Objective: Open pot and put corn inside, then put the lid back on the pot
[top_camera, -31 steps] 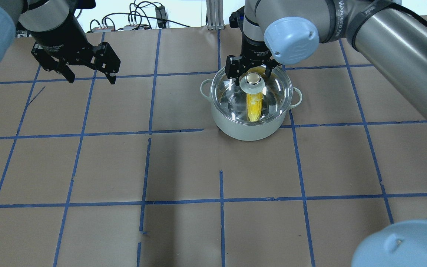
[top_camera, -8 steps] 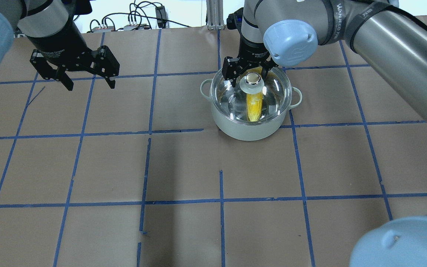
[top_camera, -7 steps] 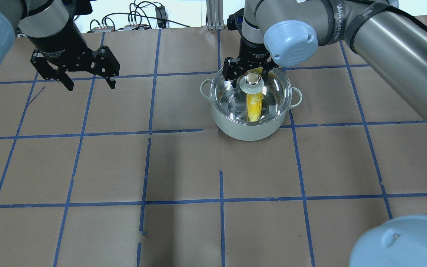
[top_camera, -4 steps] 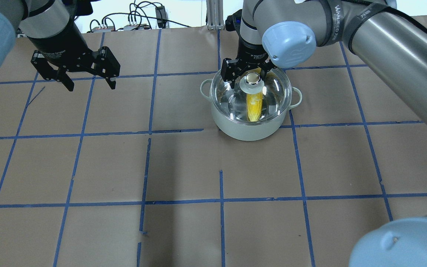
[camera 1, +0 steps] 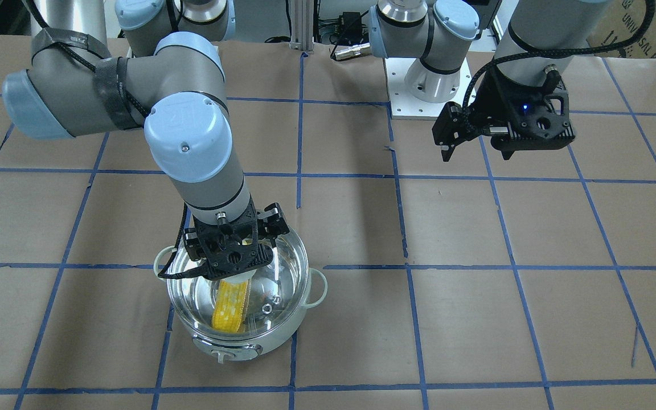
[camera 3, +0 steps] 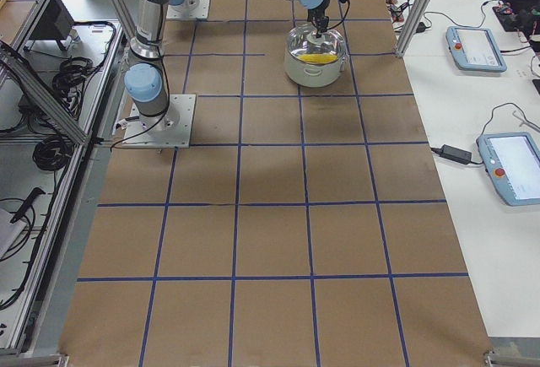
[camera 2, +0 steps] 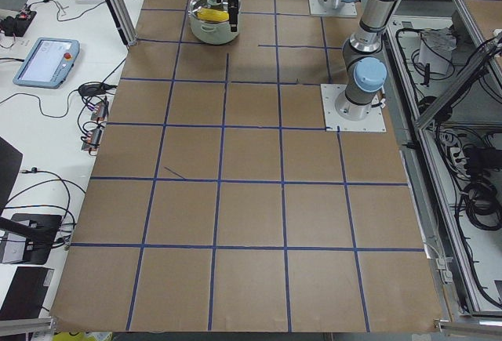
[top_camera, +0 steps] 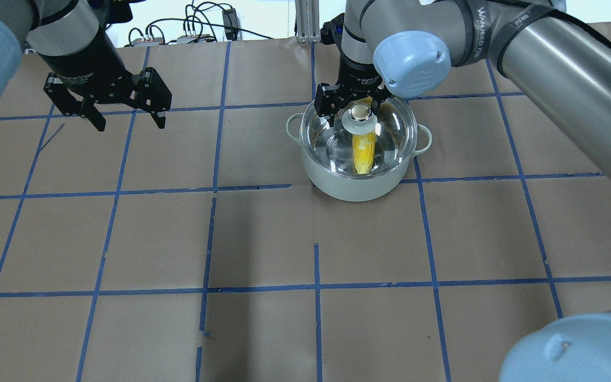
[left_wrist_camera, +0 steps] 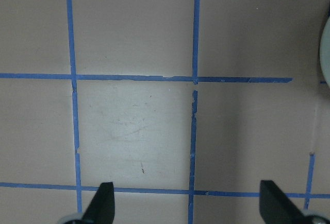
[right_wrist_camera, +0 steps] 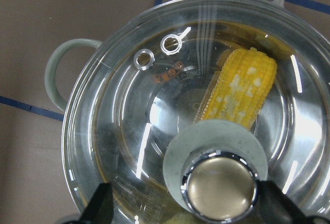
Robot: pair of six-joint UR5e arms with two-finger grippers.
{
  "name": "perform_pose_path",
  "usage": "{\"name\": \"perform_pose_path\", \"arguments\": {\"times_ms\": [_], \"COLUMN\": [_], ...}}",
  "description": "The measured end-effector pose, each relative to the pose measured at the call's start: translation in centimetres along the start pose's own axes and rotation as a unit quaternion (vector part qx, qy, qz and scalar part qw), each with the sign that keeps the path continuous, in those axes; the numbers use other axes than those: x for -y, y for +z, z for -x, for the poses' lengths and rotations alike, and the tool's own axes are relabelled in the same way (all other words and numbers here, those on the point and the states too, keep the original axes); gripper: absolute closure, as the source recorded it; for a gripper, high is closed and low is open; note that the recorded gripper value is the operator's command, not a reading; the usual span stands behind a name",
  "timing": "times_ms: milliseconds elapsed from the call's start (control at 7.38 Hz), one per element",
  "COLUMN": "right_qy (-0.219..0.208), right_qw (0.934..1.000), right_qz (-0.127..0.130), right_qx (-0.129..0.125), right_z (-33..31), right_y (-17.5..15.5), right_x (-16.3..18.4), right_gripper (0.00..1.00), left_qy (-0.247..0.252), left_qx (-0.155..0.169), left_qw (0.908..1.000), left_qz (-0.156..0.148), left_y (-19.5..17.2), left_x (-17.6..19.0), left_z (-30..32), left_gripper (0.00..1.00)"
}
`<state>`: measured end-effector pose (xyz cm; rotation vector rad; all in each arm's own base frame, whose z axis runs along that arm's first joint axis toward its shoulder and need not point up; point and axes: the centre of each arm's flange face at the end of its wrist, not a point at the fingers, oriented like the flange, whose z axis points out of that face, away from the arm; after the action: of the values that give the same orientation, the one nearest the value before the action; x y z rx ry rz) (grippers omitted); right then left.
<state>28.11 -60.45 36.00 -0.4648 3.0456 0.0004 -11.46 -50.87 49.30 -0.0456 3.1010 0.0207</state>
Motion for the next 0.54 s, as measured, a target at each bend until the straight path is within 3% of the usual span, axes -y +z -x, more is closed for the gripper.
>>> {"name": "perform_pose_path", "arguments": {"times_ms": [542], "right_qy": [0.004], "right_qw": [0.9999], "right_qz": [-0.012], "right_qx": [-0.005], "right_z": [-1.2], "right_y": [-1.9], "right_x": [-0.1], "right_gripper": [0.00], "left_qy": [0.000], "left_qx": [0.000], "left_qw": [1.0000], "left_qz": [-0.002], "left_y": [-0.2], "left_x": [-0.3], "left_z": [0.0], "left_gripper": [0.01]}}
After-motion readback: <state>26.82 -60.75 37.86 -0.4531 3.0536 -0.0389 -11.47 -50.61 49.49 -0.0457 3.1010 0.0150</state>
